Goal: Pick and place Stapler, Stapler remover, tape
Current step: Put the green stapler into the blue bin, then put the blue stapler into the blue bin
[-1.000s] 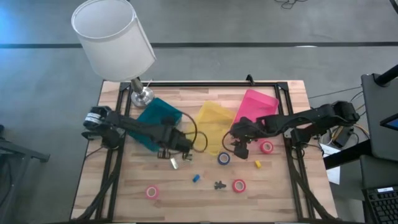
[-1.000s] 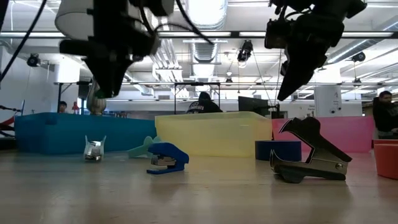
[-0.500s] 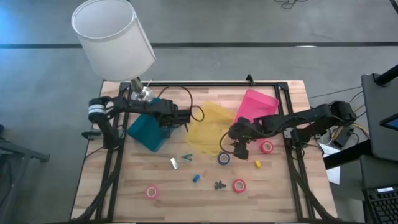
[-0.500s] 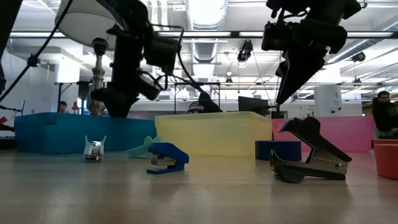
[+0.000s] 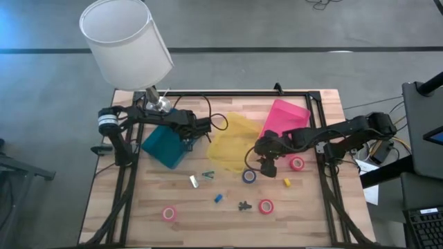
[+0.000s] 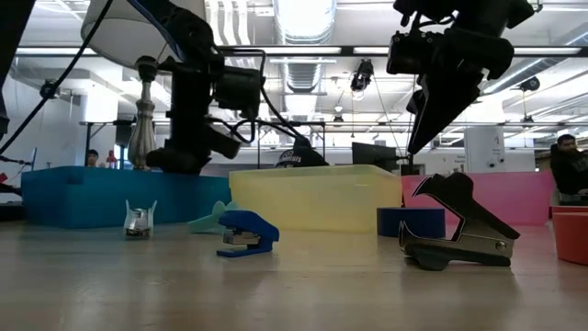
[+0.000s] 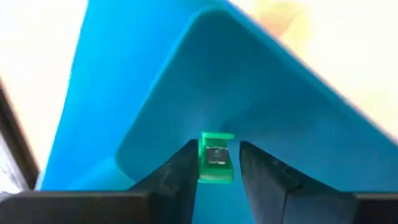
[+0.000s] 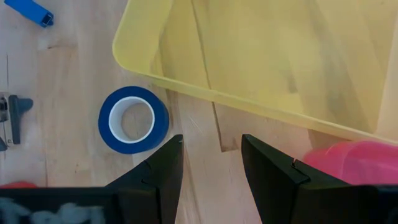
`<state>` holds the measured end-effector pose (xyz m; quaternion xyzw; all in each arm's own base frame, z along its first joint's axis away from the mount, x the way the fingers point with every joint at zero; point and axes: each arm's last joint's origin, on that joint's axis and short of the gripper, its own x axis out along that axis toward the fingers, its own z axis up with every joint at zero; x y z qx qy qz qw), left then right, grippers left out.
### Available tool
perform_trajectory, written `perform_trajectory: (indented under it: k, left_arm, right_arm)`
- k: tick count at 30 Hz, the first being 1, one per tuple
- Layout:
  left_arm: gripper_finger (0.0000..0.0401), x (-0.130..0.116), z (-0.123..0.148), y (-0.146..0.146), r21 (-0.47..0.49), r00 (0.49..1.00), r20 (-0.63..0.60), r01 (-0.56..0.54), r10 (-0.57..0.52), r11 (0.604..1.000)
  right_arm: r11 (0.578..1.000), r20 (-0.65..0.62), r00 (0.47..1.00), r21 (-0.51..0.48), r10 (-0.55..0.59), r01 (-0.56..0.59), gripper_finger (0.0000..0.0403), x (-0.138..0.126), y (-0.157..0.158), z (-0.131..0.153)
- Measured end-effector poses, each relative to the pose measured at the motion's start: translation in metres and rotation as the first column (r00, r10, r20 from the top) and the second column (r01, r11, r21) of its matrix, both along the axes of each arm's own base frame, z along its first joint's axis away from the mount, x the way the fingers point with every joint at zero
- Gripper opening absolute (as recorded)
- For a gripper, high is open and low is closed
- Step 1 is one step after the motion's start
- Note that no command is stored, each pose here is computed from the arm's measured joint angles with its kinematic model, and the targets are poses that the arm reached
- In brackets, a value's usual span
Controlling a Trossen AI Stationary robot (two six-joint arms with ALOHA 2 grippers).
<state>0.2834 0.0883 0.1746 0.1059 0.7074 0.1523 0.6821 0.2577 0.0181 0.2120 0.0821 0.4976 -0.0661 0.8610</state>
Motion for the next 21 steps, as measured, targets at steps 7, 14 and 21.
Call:
perform_trajectory:
  k: [7,14,21]
  left_arm:
    - [0.0159,0.004,0.011,-0.002,0.044,1.000,-0.019,0.019,-0.018,0.999]
    - [0.0155,0.009,0.046,-0.016,0.050,0.999,0.009,0.039,-0.040,0.998]
    - [0.0154,0.015,0.095,-0.055,0.034,0.952,0.306,-0.032,0.020,0.999]
  right_arm:
    - [1.000,0.002,1.000,-0.002,-0.001,0.001,0.0160,0.000,0.000,0.000]
    - [1.000,0.002,1.000,-0.002,-0.001,0.001,0.0160,0.000,0.000,0.000]
    - [1.000,-0.001,1.000,0.001,-0.003,0.003,0.0160,-0.001,0.000,-0.001]
